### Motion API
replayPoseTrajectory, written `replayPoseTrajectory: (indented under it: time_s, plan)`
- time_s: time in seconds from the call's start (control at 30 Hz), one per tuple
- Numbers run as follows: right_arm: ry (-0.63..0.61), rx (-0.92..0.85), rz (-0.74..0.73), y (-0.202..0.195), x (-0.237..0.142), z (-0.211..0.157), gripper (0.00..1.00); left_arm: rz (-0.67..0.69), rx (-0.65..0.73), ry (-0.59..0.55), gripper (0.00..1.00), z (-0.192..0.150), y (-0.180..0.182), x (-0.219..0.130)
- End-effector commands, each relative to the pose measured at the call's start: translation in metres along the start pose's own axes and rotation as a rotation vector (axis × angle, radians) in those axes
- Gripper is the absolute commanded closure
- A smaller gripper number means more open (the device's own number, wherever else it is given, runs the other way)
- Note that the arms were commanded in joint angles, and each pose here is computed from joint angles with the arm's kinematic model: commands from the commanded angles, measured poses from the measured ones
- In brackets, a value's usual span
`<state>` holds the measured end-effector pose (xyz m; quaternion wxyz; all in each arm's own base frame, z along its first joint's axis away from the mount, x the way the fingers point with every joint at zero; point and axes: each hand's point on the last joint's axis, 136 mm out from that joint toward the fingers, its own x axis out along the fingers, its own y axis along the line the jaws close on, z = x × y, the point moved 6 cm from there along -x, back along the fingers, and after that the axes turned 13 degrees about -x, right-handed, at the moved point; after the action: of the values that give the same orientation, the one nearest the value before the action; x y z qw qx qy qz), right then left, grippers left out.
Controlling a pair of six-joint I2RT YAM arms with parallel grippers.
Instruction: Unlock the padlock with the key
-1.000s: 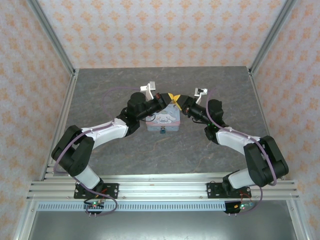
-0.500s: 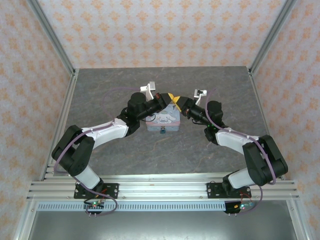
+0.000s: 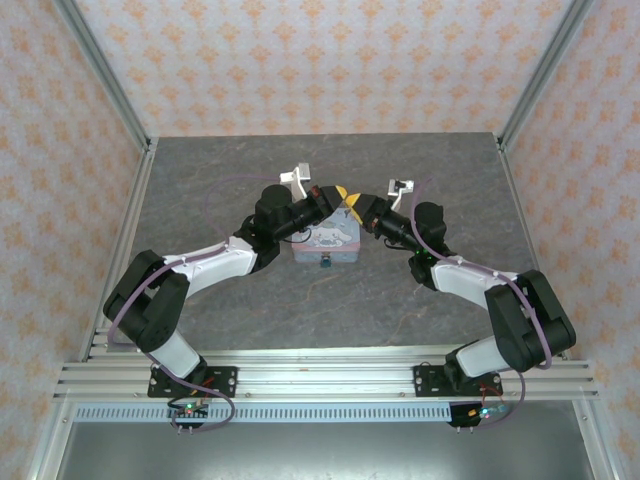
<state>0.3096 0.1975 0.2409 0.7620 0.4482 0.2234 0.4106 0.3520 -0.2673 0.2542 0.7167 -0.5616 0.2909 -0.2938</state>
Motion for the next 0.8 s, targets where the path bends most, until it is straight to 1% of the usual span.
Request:
replayPoseTrajectory:
  time_s: [0.0, 0.13, 0.5, 0.77]
  plan:
    - [-0.001, -0.024, 0.046, 0.0054, -0.002, -0.0012, 0.77, -0.056, 0.013, -0.011, 1.0, 0.0016, -0.0142, 0.0064]
    - [0.003, -0.022, 0.046, 0.0048, -0.0015, -0.0018, 0.79, -0.056, 0.011, -0.013, 1.0, 0.002, -0.0142, 0.0071]
    - [0.003, -0.007, 0.043, -0.0014, -0.0013, -0.0047, 0.81, -0.059, 0.008, -0.015, 1.0, 0.0022, -0.0143, 0.0082]
    - [0.002, -0.006, 0.041, -0.0019, -0.0018, -0.0052, 0.95, -0.059, 0.007, -0.018, 1.0, 0.0021, -0.0139, 0.0081]
